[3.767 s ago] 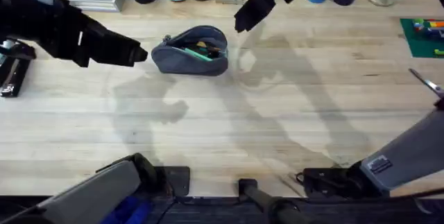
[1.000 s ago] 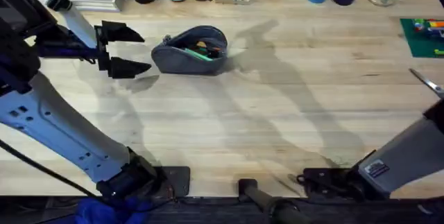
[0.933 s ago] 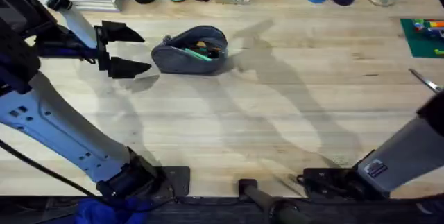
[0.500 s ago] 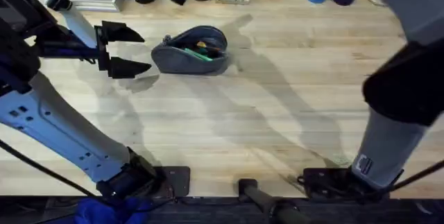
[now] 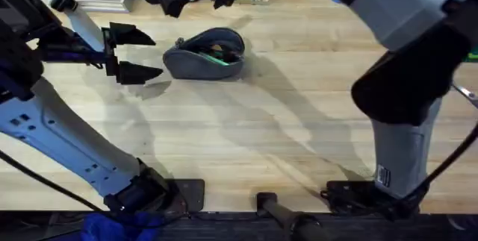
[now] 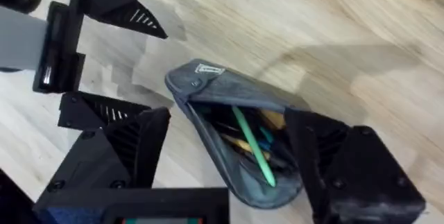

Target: Unzip the bag, pick up the pens from the table one at a time and place them inside, then zip the bag closed.

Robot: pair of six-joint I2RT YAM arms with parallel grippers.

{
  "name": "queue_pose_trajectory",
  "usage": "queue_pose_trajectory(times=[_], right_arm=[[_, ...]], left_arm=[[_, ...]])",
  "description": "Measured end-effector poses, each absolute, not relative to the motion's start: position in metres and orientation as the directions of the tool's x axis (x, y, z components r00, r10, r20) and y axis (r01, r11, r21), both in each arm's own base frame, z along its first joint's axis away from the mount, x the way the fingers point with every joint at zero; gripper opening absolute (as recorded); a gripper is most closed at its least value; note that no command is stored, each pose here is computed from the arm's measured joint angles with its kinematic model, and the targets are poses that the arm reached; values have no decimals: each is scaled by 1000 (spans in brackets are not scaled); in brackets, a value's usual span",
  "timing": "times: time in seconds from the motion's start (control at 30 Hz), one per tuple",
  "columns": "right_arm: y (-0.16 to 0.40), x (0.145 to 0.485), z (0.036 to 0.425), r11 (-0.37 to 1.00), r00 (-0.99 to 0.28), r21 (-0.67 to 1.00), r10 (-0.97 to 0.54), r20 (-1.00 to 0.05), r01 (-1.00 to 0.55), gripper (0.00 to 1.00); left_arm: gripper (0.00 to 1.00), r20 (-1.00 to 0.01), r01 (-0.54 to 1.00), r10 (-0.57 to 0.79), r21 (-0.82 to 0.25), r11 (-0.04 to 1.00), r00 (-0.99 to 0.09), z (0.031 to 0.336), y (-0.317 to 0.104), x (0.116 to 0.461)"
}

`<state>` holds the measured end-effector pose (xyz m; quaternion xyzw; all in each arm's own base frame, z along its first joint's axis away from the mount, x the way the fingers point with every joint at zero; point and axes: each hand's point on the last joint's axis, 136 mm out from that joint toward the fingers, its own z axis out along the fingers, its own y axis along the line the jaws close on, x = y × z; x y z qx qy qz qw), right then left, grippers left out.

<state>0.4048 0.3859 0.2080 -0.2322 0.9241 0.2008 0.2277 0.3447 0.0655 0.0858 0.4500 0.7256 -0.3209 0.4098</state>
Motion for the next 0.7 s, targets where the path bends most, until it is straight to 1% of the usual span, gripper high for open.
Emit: queue_pose_trajectory(times=[0.2, 0.7], right_arm=[[403, 404, 201, 796, -772, 268, -349, -531, -543, 996], [417, 410, 207, 776, -741, 273, -338, -580, -568, 995]], left_arm=[[993, -884, 916, 390, -97, 389, -259, 86, 65, 345], [993, -884, 916, 390, -97, 389, -259, 86, 65, 345]])
